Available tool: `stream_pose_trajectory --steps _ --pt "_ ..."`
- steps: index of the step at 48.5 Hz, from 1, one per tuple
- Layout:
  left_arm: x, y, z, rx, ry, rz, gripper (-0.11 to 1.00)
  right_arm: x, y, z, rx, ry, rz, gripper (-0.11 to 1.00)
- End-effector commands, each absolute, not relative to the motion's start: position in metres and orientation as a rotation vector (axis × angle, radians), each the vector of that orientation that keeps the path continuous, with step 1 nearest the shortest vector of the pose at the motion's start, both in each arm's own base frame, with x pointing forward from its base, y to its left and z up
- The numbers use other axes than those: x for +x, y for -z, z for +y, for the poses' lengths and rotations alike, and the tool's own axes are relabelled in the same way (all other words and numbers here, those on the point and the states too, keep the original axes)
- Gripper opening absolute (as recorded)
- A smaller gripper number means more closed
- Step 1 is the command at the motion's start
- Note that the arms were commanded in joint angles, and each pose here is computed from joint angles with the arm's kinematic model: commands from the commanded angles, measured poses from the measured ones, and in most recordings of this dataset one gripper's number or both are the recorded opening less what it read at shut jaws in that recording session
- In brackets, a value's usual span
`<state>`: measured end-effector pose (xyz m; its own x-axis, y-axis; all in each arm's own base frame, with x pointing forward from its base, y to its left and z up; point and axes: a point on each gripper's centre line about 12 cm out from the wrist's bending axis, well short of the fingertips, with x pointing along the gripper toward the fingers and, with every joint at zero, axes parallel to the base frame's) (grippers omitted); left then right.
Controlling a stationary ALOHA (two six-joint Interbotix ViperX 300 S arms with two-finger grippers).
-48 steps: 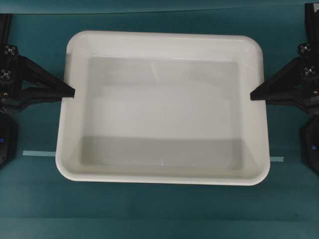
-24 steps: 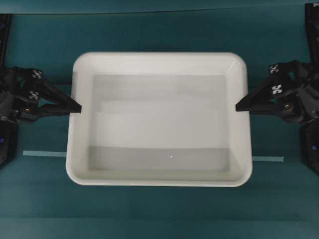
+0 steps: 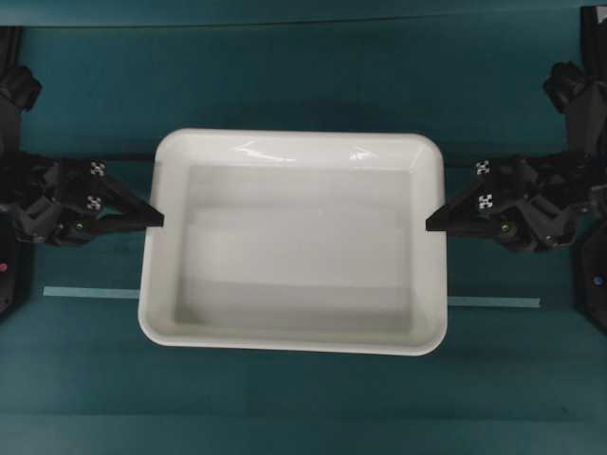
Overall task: Lift the white case with both hands.
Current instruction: 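Lower the held tray back down onto the table with both grippers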
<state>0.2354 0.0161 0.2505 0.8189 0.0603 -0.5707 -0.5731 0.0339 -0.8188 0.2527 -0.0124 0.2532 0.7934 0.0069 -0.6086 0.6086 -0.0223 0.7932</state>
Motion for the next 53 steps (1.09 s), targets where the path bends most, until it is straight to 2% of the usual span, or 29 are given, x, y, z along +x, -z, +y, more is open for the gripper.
stream_pose_trajectory --steps 1,10,31,53 --pt "0.234 -0.229 0.019 -1.455 -0.57 0.479 0.05 0.248 -0.227 -0.013 1.518 0.566 0.56 0.11" --pt "0.236 -0.2 0.021 -1.445 -0.611 0.521 0.05 0.243 -0.196 -0.013 1.489 0.608 0.604 0.11" --pt "0.241 -0.155 0.023 -1.426 -0.72 0.628 0.05 0.254 -0.149 -0.017 1.423 0.695 0.7 0.1" --pt "0.248 -0.115 0.026 -1.406 -0.808 0.716 0.05 0.252 -0.125 -0.035 1.364 0.773 0.746 0.11"
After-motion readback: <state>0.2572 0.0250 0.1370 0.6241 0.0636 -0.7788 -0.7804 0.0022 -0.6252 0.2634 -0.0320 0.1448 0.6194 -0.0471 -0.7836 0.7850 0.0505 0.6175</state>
